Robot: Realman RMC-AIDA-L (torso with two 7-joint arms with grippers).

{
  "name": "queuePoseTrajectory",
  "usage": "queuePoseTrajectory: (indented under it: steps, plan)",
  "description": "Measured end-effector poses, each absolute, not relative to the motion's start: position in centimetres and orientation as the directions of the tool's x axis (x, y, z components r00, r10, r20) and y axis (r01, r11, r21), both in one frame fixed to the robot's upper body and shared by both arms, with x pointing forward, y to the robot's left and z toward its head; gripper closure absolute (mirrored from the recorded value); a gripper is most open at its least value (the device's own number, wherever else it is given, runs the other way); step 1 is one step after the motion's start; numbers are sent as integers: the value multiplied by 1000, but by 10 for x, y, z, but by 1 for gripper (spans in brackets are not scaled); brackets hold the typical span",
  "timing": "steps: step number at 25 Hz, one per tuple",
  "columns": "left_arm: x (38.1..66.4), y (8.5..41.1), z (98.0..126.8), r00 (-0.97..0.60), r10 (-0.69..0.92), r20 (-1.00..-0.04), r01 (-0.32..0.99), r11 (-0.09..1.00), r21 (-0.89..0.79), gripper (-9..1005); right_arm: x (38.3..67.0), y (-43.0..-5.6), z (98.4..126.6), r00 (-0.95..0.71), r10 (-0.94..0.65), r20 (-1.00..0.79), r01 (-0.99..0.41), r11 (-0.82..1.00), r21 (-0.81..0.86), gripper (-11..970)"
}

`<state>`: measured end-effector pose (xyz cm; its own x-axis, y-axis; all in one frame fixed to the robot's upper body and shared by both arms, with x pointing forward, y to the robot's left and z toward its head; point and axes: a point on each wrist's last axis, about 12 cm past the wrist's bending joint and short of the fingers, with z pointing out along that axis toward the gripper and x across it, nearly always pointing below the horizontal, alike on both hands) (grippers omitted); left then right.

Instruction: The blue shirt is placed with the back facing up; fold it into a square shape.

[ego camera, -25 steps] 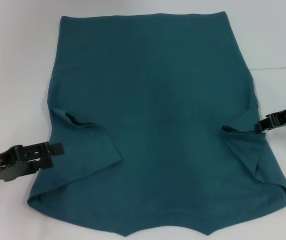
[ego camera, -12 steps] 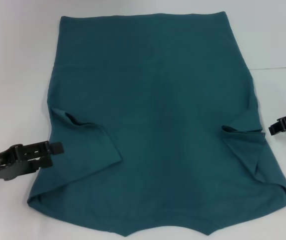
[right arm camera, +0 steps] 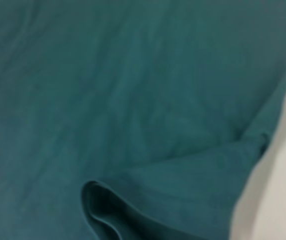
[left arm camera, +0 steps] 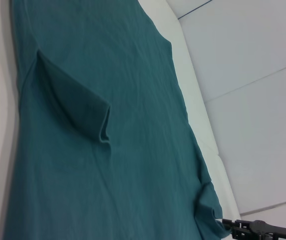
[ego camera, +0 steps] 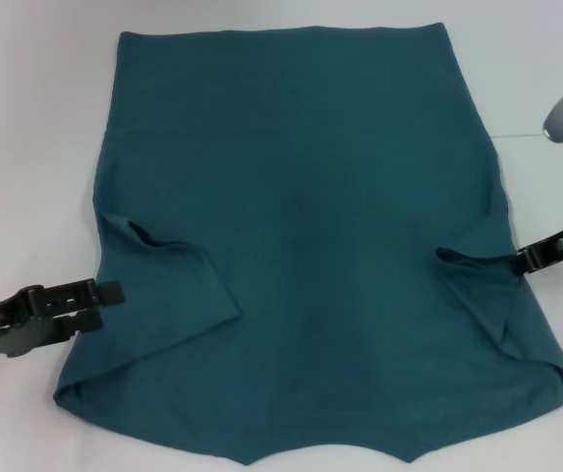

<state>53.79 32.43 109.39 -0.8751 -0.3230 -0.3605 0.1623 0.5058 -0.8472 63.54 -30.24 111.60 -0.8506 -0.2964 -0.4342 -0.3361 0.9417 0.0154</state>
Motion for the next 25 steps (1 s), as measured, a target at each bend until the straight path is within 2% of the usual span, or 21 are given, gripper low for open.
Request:
queuePoseTrajectory:
  steps: [6, 17, 25]
  plan:
    - [538, 324, 1094, -875, -322, -361, 163, 506, -847, 260, 637, -287, 1119, -844, -307, -440, -367, 928, 56, 629]
    - [538, 325, 1094, -874, -324, -361, 163, 506, -847, 260, 636, -261, 1139, -816, -272, -510, -467, 830, 304, 633]
    - [540, 324, 1096, -874, -321, -365, 167, 507, -846, 260, 634, -287, 1147, -831, -265, -489, -426, 869, 254, 636]
